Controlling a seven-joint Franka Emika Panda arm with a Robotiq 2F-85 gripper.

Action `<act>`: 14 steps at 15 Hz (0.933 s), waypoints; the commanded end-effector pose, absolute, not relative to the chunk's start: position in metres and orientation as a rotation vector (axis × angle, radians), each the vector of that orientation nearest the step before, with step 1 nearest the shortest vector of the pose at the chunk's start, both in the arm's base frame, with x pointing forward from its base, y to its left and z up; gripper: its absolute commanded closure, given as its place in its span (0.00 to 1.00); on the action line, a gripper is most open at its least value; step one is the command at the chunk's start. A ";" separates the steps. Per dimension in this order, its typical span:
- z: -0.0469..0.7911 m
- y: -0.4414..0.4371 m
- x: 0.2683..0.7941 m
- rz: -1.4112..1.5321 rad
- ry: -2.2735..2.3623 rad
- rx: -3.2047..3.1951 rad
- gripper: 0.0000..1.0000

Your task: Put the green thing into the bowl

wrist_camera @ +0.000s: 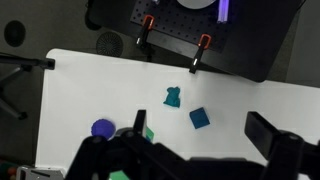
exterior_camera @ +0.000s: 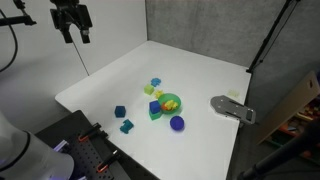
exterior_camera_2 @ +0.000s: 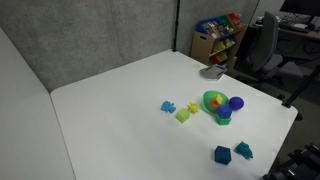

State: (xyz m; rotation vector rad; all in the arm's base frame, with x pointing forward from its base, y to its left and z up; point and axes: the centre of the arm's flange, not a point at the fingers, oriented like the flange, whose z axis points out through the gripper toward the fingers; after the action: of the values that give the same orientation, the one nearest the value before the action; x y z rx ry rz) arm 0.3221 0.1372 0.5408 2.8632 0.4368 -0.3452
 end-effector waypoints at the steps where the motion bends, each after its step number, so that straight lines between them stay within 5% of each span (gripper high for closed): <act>1: 0.535 0.133 0.327 -0.309 0.406 2.863 0.00; 14: 0.439 0.096 0.350 -0.067 0.203 2.981 0.00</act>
State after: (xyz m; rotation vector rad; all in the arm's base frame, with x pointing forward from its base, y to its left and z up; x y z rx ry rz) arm 0.3505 0.1064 0.4675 2.9677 0.2936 -0.1116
